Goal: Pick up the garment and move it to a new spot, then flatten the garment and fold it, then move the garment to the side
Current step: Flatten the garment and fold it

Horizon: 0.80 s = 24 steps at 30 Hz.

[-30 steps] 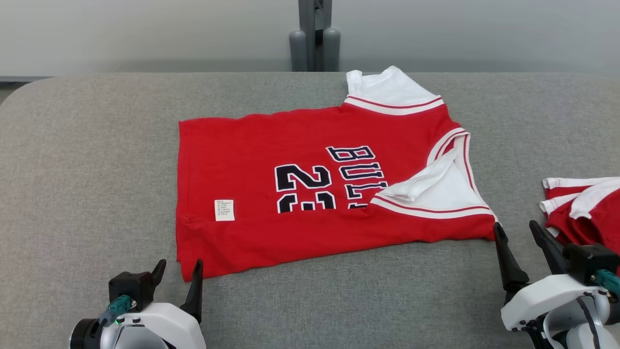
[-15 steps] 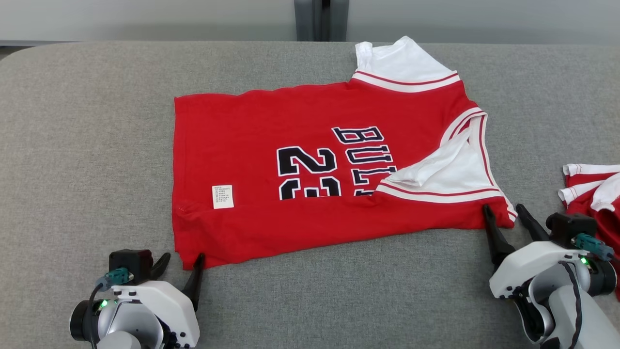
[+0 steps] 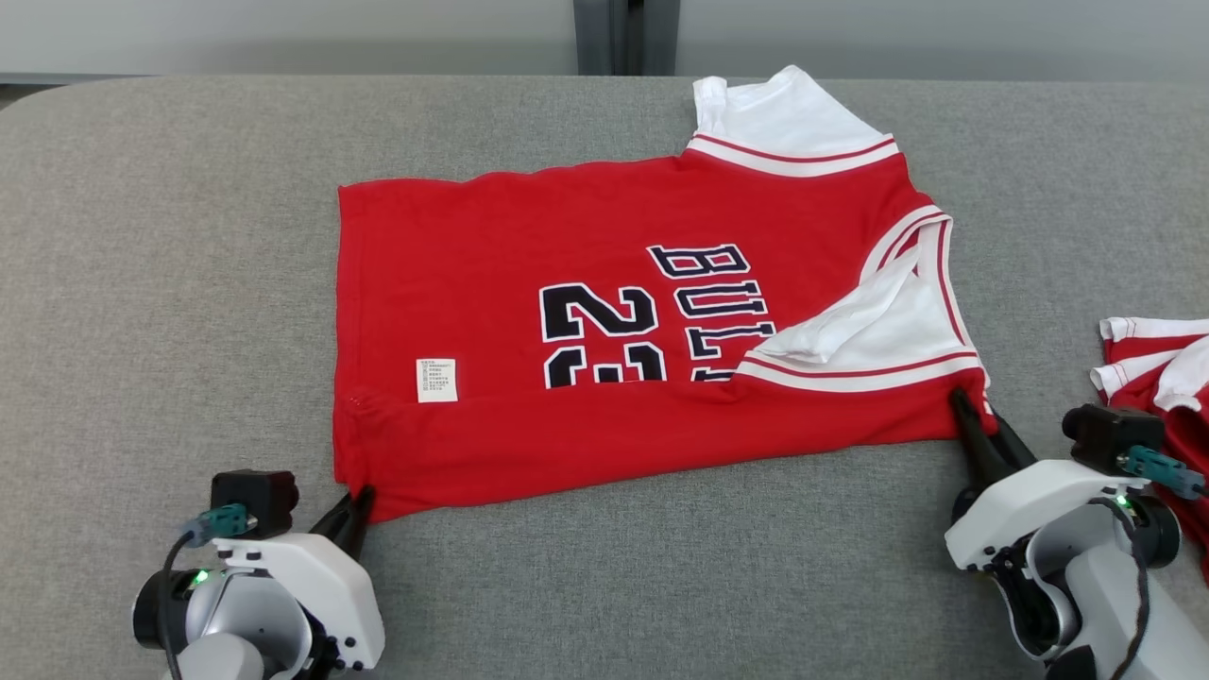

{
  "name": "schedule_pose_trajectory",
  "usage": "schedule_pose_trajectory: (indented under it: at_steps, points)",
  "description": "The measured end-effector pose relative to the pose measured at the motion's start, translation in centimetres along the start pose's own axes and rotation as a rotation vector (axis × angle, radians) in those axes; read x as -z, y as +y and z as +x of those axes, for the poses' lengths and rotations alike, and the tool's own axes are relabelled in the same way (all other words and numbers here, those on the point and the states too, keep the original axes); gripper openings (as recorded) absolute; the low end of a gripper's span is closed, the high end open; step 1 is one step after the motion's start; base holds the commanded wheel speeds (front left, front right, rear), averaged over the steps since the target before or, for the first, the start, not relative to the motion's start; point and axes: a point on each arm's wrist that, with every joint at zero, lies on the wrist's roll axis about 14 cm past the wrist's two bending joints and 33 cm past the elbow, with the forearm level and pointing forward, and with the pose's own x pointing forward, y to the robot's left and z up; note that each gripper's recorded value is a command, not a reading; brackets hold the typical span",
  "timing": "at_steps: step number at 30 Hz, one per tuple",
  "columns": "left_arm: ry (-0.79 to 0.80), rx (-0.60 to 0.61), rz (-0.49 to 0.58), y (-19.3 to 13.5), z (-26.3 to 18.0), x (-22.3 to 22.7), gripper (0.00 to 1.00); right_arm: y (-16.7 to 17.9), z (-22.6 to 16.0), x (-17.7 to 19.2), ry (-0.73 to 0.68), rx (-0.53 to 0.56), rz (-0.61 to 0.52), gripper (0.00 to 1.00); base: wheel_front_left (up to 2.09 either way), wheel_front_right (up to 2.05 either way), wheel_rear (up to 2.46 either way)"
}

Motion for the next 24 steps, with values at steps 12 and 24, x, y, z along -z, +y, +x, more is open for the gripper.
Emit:
schedule_pose_trajectory:
  at_steps: [12,24]
  points:
    - [0.018,-0.017,0.028,1.8,-4.4,-0.2,0.00,0.2,-5.3,0.0,-0.037,-0.029,0.082,0.00,0.00,0.00,0.00]
    - [0.088,-0.025,0.001,1.6,-6.5,1.4,0.16,0.8,-10.9,3.2,0.058,0.029,0.161,1.00,0.00,0.00,0.00]
